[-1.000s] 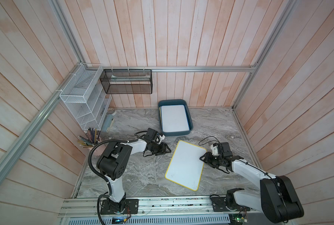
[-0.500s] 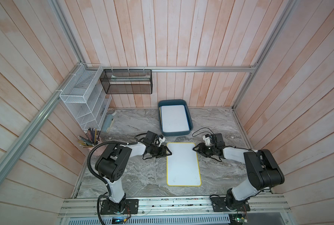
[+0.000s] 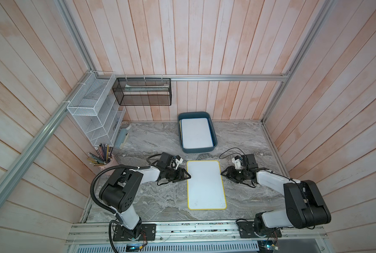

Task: Put the whiteboard into the storage box
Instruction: Pick up the whiteboard at the center of the board, then place the whiteboard in the storage box.

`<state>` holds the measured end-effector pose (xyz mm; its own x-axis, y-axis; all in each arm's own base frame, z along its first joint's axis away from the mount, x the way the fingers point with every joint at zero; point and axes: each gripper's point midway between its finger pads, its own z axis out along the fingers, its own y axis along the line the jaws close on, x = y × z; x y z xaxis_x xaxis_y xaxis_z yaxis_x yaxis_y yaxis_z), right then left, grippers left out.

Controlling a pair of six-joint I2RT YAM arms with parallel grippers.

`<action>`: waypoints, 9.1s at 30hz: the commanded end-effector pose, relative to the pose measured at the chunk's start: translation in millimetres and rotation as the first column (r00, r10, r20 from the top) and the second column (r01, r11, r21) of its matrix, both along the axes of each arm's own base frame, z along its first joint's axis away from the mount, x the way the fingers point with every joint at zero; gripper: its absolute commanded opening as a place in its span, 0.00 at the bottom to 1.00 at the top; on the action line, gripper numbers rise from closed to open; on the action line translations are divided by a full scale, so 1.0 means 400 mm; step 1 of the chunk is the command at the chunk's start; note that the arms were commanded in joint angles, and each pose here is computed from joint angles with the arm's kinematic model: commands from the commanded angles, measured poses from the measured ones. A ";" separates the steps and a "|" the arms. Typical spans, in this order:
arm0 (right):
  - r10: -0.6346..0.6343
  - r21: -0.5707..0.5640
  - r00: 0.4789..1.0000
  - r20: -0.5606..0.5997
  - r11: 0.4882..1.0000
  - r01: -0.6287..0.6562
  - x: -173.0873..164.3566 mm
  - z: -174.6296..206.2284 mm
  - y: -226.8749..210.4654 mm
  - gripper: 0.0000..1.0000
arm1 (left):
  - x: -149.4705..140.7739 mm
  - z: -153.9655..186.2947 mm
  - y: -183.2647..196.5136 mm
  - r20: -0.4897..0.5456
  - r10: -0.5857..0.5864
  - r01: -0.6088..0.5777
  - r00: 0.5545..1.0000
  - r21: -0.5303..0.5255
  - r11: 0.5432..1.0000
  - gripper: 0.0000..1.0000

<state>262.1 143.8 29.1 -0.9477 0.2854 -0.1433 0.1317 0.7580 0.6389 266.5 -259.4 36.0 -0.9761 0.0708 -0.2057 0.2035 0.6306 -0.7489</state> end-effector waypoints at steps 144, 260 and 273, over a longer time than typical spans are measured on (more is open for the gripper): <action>-0.044 0.304 0.985 0.166 0.953 -0.009 -0.042 0.127 0.135 0.52 | 0.009 -0.023 0.009 0.035 0.139 -0.139 0.990 -0.004 0.990 0.60; -0.012 0.397 0.854 0.521 0.889 -0.230 0.802 0.427 0.074 0.00 | 0.160 0.203 0.138 0.158 0.308 -0.255 0.938 -0.284 0.924 0.60; 0.062 0.399 0.926 0.373 0.890 -0.221 0.843 0.313 0.190 0.00 | 0.153 0.216 0.143 0.174 0.319 -0.262 0.932 -0.290 0.921 0.60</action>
<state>598.0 210.6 150.0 -0.8978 0.2957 -0.3264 -0.1998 0.3870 0.9002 326.1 -204.7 116.6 -0.8895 -0.2825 -0.3591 0.1982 0.4695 -0.8604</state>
